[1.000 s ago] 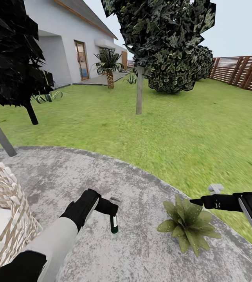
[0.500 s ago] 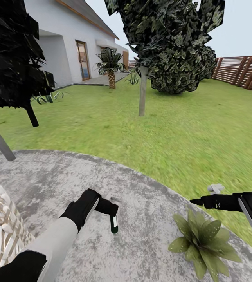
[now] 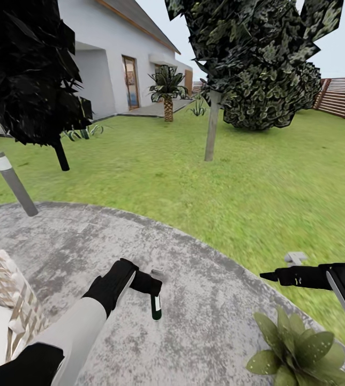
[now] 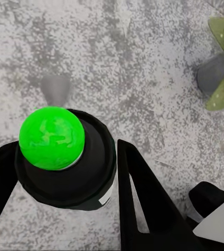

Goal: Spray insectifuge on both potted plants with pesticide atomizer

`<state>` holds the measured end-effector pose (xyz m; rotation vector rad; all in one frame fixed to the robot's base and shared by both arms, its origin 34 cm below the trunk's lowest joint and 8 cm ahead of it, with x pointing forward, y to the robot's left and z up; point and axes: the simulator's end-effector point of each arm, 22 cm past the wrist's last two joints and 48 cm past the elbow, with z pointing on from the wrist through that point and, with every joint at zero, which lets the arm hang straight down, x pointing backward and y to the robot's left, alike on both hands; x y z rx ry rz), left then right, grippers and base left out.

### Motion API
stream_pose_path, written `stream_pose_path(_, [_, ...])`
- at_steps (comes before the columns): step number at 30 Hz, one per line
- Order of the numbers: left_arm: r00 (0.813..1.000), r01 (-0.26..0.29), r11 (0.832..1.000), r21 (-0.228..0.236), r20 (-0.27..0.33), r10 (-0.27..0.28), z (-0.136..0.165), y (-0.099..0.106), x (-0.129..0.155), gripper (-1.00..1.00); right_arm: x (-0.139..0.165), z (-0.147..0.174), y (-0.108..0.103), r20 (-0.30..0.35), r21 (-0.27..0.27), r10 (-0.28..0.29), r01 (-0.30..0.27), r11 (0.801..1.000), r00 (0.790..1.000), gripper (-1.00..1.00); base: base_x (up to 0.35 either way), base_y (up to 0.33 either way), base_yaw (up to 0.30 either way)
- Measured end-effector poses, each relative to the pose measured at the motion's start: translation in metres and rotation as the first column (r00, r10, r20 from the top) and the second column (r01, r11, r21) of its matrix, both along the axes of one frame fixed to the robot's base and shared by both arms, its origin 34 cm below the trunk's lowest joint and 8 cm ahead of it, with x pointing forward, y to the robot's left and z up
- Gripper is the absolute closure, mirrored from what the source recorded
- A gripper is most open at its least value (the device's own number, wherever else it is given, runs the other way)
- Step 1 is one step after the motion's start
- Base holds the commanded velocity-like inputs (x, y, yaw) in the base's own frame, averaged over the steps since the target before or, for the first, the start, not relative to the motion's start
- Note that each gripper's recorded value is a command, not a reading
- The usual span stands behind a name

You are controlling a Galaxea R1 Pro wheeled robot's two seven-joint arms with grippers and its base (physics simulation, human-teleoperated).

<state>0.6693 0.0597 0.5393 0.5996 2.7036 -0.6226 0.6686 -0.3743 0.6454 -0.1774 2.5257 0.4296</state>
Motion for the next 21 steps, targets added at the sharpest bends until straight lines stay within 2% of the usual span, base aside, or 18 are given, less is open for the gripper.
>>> stream_pose_path(7, [1.000, 0.000, 1.000, 0.000, 0.000, 0.000, 0.0002, -0.0003, 0.0001, 1.00, 0.0000, -0.0001, -0.0001, 0.000, 0.000, 0.000, 0.000, 1.000, 1.000, -1.00, 0.309, 0.086, 0.002])
stream_pose_path(21, [1.000, 0.000, 1.000, 0.001, 0.000, 0.000, -0.0006, 0.0006, 0.0002, 1.00, 0.0002, -0.0004, -0.0001, 0.000, 0.000, 0.000, 0.000, 1.000, 1.000, -1.00, 0.141, 0.012, 0.000])
